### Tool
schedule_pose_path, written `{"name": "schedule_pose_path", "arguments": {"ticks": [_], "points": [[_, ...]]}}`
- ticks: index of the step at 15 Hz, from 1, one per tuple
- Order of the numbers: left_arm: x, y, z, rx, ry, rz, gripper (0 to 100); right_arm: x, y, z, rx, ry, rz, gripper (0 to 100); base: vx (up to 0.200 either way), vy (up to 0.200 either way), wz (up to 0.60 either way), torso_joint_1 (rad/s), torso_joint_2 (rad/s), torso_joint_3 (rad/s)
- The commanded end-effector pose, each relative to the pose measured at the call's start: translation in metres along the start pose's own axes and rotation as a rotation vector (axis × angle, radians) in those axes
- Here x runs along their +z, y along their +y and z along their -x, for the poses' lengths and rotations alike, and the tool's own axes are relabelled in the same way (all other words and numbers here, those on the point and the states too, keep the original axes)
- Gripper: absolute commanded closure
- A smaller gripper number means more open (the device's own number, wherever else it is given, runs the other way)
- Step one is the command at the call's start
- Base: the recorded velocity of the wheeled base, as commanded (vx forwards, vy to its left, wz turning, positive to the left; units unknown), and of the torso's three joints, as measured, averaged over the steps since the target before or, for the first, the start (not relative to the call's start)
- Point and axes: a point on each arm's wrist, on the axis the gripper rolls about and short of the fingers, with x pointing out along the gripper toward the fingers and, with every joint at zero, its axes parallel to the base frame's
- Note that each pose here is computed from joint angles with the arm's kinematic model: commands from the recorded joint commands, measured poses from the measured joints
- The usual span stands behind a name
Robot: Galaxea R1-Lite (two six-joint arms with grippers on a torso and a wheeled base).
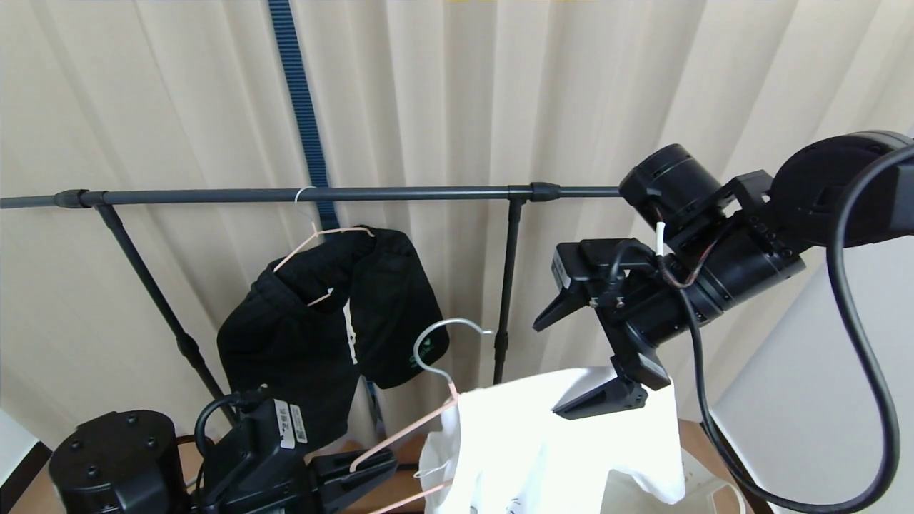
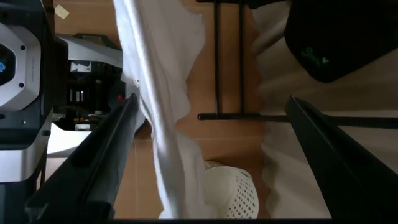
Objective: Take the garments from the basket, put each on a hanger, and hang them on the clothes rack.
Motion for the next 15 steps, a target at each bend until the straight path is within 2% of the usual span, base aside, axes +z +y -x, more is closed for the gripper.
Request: {"name": "schedule_pose_path", "arguments": {"ticks": [1, 14, 15], "points": [[0.0, -0.001, 0.0, -0.003, -0.001, -0.001, 100, -0.003, -0.004, -0.013, 0.031, 0.015, -0.013, 0, 0.0, 0.0, 0.0, 0.0, 0.0, 0.0], [0.003, 0.0, 0.0, 0.004, -0.02, -0.007, 100, -0.001, 0.007, -0.012, 0.069, 0.035, -0.017, 0, 0.0, 0.0, 0.0, 0.0, 0.0, 0.0], [0.003, 0.0, 0.0, 0.005, -0.025, -0.009, 100, -0.001, 0.008, -0.012, 0.07, 0.035, -0.018, 100, 0.0, 0.0, 0.0, 0.0, 0.0, 0.0]]}}
